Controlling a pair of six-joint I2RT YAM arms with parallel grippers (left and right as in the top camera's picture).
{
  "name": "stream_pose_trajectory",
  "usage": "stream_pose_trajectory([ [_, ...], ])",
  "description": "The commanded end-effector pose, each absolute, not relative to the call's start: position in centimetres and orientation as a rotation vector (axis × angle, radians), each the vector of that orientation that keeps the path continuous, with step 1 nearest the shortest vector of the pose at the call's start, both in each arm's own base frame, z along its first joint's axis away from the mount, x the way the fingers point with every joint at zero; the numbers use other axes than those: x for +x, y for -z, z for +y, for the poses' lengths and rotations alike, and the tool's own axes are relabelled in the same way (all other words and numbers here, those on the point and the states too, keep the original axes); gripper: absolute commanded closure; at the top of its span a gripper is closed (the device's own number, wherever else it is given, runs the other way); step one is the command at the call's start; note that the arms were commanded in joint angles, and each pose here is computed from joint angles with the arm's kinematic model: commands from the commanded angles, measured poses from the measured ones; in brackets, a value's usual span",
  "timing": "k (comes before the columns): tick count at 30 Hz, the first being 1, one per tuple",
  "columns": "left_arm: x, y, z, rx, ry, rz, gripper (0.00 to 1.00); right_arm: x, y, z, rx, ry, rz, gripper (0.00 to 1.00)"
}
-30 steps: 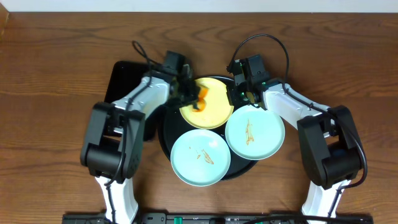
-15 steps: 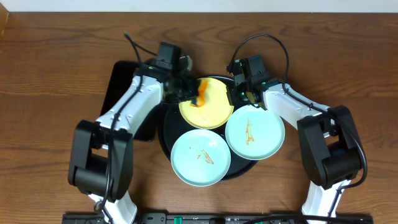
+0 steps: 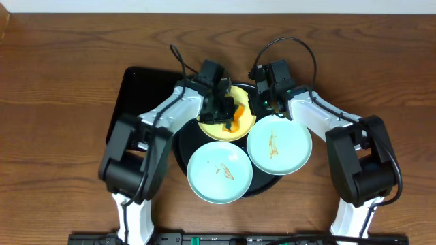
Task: Clean dirty plates on tray and stack at the side
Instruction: 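Scrub the yellow plate with the sponge while the right gripper holds it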
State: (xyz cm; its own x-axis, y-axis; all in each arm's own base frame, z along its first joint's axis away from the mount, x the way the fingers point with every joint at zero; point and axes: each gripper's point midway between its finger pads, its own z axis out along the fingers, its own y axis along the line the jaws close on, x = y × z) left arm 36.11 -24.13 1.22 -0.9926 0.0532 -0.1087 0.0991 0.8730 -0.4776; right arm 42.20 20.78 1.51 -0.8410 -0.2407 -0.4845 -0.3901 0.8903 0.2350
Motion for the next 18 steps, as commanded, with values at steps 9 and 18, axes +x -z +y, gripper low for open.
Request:
stream_pose_trajectory([
  [9,37.5,1.9,-16.1,0.156,0.215,2.991,0.92,42.5,-1.3,20.8,-0.447,-0.433,2.608,0.99],
  [18,42.0,-5.4,-15.3,0.213,0.253,2.777,0.91,42.5,-1.3,20.8,-0.446,-0.434,2.609,0.99],
])
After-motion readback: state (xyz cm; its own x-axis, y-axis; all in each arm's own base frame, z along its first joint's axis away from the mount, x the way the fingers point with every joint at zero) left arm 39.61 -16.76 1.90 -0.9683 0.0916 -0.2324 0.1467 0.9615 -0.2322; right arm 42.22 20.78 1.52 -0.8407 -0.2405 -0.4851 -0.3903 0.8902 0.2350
